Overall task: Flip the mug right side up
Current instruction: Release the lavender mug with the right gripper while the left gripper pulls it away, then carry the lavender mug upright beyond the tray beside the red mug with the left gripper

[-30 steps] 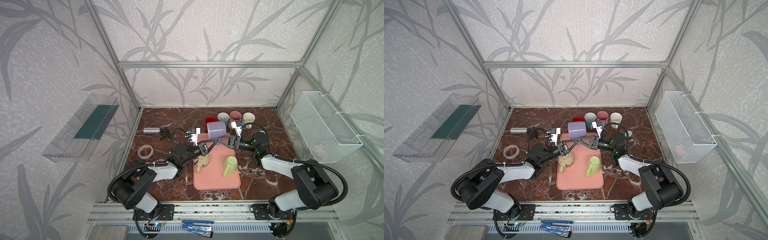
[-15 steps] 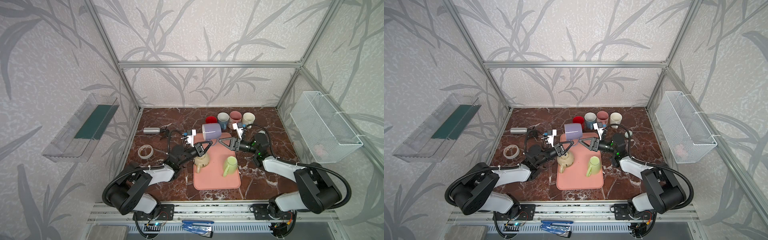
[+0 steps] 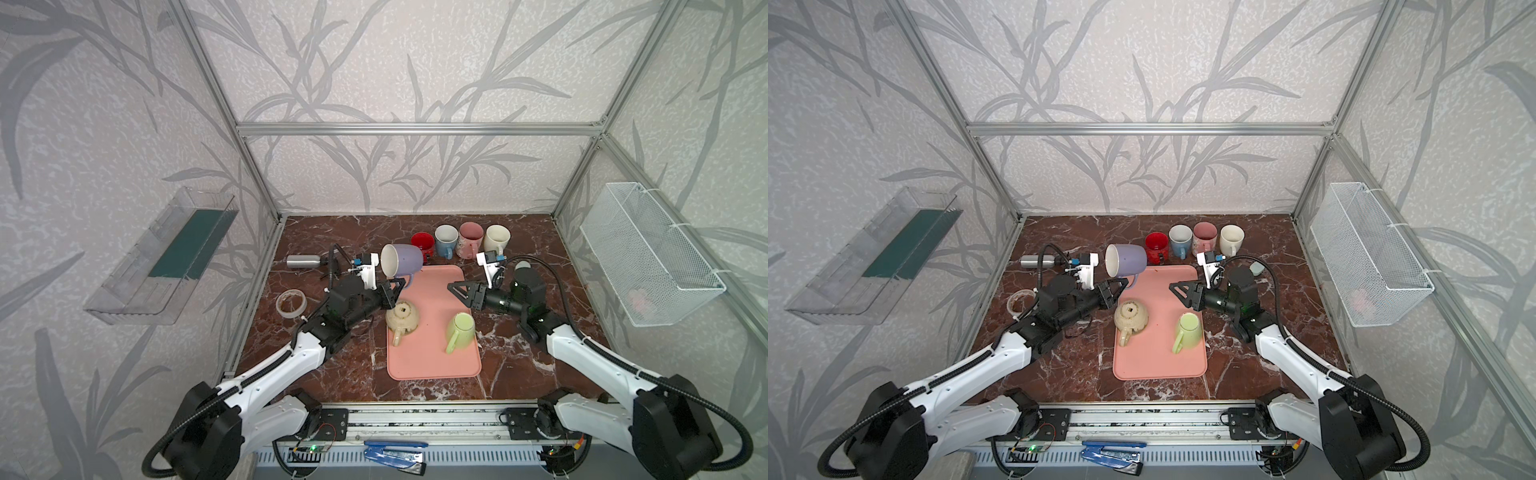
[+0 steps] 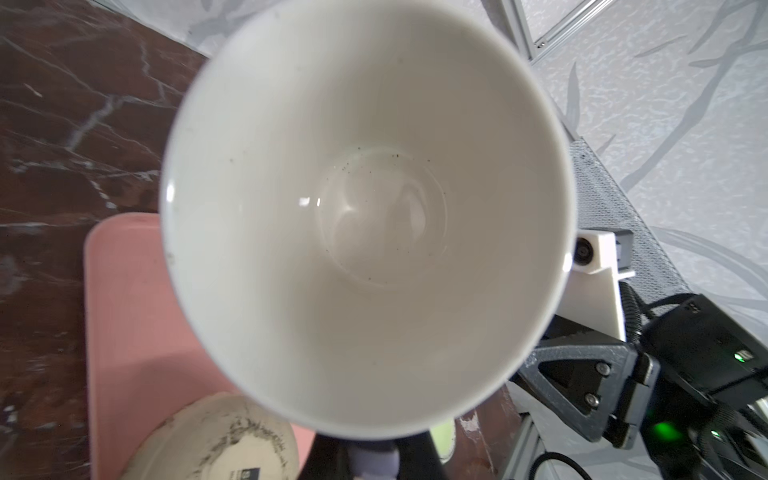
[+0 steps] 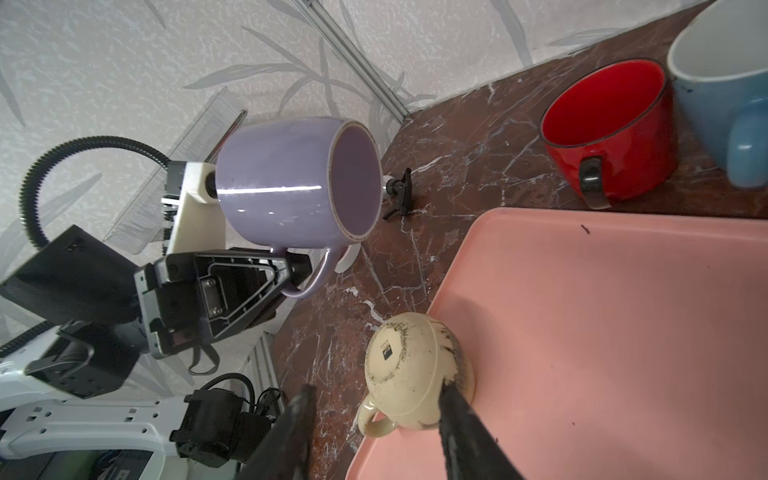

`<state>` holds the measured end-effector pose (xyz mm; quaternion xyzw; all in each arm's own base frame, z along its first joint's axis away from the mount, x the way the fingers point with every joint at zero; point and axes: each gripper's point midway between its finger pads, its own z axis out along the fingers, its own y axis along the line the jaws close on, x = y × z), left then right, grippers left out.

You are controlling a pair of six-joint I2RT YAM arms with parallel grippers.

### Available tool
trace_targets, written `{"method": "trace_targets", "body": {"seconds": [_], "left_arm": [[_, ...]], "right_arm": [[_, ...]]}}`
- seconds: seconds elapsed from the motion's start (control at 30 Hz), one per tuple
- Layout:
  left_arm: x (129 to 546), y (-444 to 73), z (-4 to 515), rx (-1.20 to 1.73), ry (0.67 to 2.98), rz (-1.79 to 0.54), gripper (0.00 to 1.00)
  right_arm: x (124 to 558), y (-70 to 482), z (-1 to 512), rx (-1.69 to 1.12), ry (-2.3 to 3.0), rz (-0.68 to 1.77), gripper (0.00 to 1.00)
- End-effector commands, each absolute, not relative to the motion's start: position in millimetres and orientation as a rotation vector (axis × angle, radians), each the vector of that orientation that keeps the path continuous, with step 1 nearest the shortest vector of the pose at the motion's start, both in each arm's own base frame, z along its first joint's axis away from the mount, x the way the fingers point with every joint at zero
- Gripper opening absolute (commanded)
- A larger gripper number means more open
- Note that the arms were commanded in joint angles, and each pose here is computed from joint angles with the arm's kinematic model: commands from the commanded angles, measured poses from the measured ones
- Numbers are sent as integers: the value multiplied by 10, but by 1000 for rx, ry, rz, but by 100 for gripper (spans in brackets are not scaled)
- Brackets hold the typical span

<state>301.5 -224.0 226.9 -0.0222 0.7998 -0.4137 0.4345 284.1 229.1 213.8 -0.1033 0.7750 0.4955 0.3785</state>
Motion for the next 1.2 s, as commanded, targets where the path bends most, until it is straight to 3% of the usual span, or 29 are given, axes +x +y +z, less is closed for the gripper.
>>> {"method": "trace_targets", "body": {"seconds": [0.0,0.2,0.6,1.17], "left_arm": [[3079,-1982,2403,-38,2033,-806,0],[3150,-1711,2342,-1,2200,-525,0],[3502,-1595,2198,85,2359,-228,0],[4238,-1653,1843,77,2445,-105,0]], "right_arm": [[2846,2203,2063,-258,2023,1165,50],[2861,2096,1971,-212,2071,1075,51],[2845,1961,1916,-108,2068,1022,51],[2766,1962,1897,-34,2021,1092,51]]}}
